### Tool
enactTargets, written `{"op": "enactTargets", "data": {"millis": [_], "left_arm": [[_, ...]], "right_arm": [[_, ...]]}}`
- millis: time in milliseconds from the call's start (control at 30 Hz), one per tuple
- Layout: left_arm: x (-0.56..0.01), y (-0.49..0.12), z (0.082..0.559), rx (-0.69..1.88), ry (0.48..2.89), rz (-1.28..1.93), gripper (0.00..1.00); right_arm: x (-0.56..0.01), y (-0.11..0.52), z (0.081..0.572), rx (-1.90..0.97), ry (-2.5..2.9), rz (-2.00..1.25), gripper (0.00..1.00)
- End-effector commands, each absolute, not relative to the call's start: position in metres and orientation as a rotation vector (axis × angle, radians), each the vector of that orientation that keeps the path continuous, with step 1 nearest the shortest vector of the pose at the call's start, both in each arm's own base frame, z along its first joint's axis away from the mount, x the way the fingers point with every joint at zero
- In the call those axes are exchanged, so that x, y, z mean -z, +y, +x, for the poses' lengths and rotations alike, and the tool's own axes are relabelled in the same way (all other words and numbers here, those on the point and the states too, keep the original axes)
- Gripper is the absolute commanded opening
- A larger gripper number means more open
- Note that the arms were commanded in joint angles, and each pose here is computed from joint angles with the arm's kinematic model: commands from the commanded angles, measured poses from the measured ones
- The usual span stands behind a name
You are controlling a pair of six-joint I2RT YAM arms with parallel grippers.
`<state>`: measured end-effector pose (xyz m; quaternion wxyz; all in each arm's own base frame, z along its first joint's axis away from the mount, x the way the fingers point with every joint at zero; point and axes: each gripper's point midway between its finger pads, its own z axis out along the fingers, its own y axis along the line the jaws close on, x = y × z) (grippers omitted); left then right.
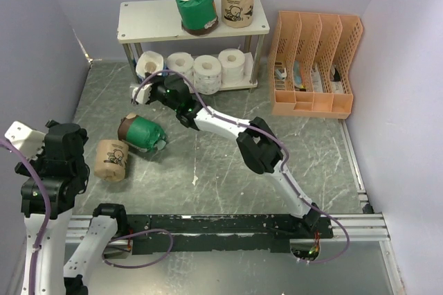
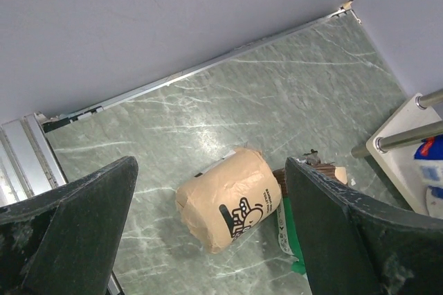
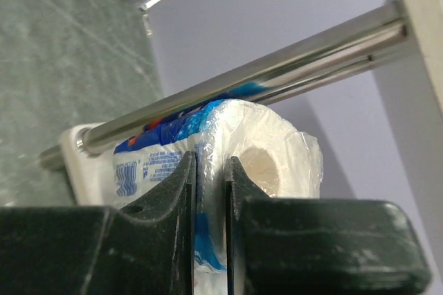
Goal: Place and organize the paper towels onto the shelf
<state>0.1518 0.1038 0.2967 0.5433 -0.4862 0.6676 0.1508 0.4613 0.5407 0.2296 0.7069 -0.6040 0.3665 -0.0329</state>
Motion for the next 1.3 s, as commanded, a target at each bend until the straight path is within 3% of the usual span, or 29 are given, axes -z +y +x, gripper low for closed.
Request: {"op": "enactTargets", "data": {"millis": [0, 267, 333, 367, 433, 500, 533, 767, 967, 1133, 1267], "left_arm": [[-0.293, 0.107, 0.152, -0.394, 1.584, -1.163, 1.0], [-0.292, 0.106, 0.157, -0.401, 1.597, -1.15, 0.99], [-0.292, 0.106, 0.158, -0.405, 1.601, -1.146, 1.0], [-0.291, 0.106, 0.159, -0.408, 1.604, -1.144, 1.0], [-0.29, 0.104, 0.162, -0.404, 1.618, -1.135, 1.0], [-0.289, 0.103, 0.165, -0.401, 1.632, -1.125, 1.0], [-0.288, 0.102, 0.165, -0.401, 1.64, -1.121, 0.99], [-0.286, 0.1, 0.172, -0.396, 1.667, -1.087, 1.0], [-0.289, 0.087, 0.182, -0.331, 1.707, -0.985, 1.0], [-0.295, 0.089, 0.173, -0.304, 1.66, -0.992, 0.99], [-0.302, 0.089, 0.166, -0.268, 1.618, -0.985, 1.0]], "right_arm": [[-0.259, 0.539, 0.49, 0.125, 0.751, -1.243, 0.0], [-0.233, 0.538, 0.509, 0.113, 0.773, -1.244, 0.0], [-0.23, 0.539, 0.508, 0.107, 0.765, -1.242, 0.08], [-0.228, 0.539, 0.509, 0.102, 0.764, -1.24, 0.17], [-0.228, 0.539, 0.509, 0.098, 0.759, -1.233, 0.49], [-0.232, 0.538, 0.509, 0.101, 0.765, -1.212, 0.92], [-0.233, 0.538, 0.509, 0.101, 0.774, -1.208, 0.99], [-0.283, 0.536, 0.472, 0.083, 0.847, -1.194, 1.0], [-0.311, 0.535, 0.386, -0.223, 0.95, -1.462, 1.0], [-0.28, 0.503, 0.327, -0.36, 1.032, -1.683, 0.92], [-0.25, 0.476, 0.264, -0.358, 0.934, -1.897, 0.92]]}}
